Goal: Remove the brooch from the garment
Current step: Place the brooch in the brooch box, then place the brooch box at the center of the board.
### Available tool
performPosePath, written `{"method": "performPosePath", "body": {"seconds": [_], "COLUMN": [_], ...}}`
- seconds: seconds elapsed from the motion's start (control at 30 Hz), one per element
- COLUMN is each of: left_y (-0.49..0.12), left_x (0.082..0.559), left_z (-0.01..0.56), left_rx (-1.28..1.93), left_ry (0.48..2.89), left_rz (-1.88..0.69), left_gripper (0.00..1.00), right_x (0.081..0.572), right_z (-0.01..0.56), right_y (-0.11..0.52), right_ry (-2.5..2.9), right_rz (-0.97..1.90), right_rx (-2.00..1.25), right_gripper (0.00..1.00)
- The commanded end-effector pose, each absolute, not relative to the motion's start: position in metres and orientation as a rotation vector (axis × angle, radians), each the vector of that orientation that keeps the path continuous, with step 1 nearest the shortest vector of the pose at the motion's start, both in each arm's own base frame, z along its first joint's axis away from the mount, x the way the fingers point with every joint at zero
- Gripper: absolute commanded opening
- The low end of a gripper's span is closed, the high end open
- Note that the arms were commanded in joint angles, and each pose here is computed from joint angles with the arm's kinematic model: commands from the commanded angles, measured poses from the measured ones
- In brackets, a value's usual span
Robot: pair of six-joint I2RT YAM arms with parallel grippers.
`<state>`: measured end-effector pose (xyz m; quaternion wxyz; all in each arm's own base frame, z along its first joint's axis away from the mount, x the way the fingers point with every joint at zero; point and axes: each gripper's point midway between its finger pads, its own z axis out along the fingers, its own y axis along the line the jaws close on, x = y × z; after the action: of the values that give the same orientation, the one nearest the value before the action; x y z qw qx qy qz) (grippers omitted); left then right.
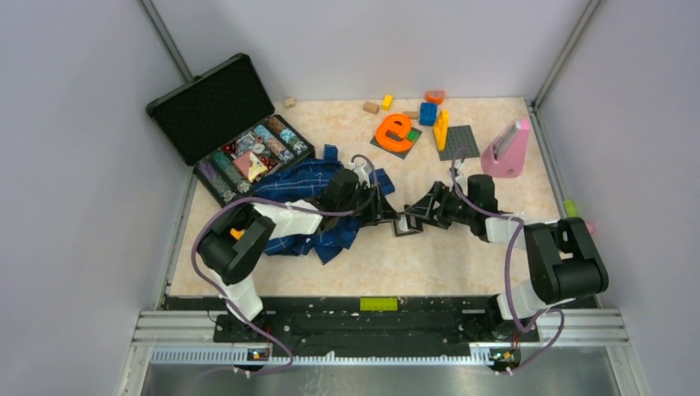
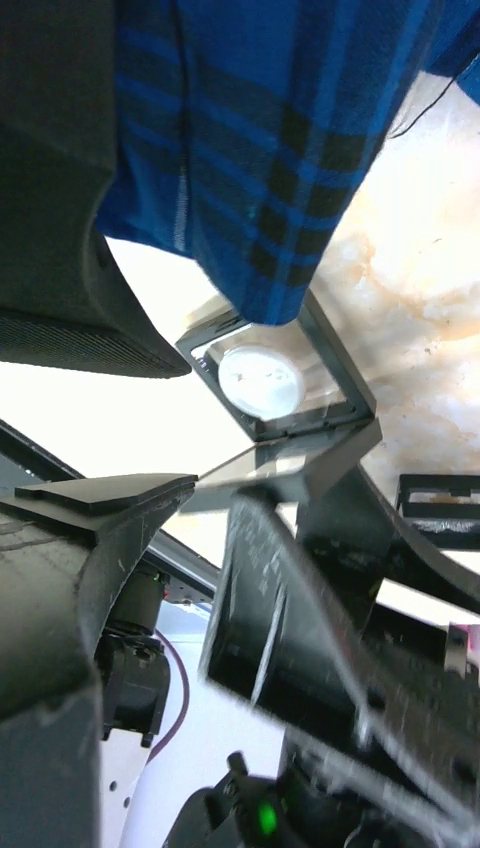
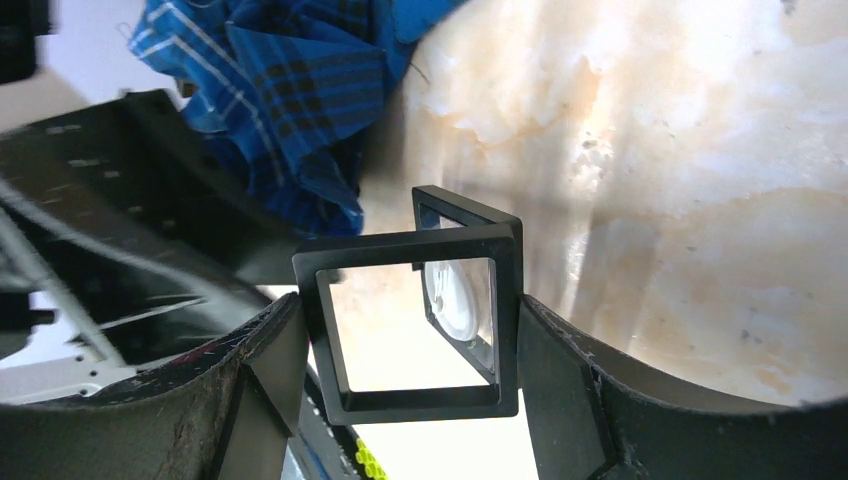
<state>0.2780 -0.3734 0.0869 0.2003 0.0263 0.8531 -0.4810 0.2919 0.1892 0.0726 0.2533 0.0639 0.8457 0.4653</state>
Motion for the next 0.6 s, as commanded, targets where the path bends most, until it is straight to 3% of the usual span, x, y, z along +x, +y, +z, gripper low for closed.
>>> {"method": "performPosePath", "body": {"seconds": [0.0, 0.57], "left_y": [-0.354, -0.259], "left_x": [0.276, 0.250], "left_z": [0.107, 0.126], "left_rx": [0.120, 0.110], "left_ry": [2.341, 2.295], "left_rz": [-1.271, -0.868], "left_gripper": [0.44, 0.53], "right_x": [0.303, 0.336], "right_z": [0.066, 0.042], "right_y": [0.181, 0.167], "right_ry": [2.308, 2.485], "right_rz": [1.176, 0.483], "right_rx": [0.150, -0.022], "right_gripper": [0.57, 0.61]}}
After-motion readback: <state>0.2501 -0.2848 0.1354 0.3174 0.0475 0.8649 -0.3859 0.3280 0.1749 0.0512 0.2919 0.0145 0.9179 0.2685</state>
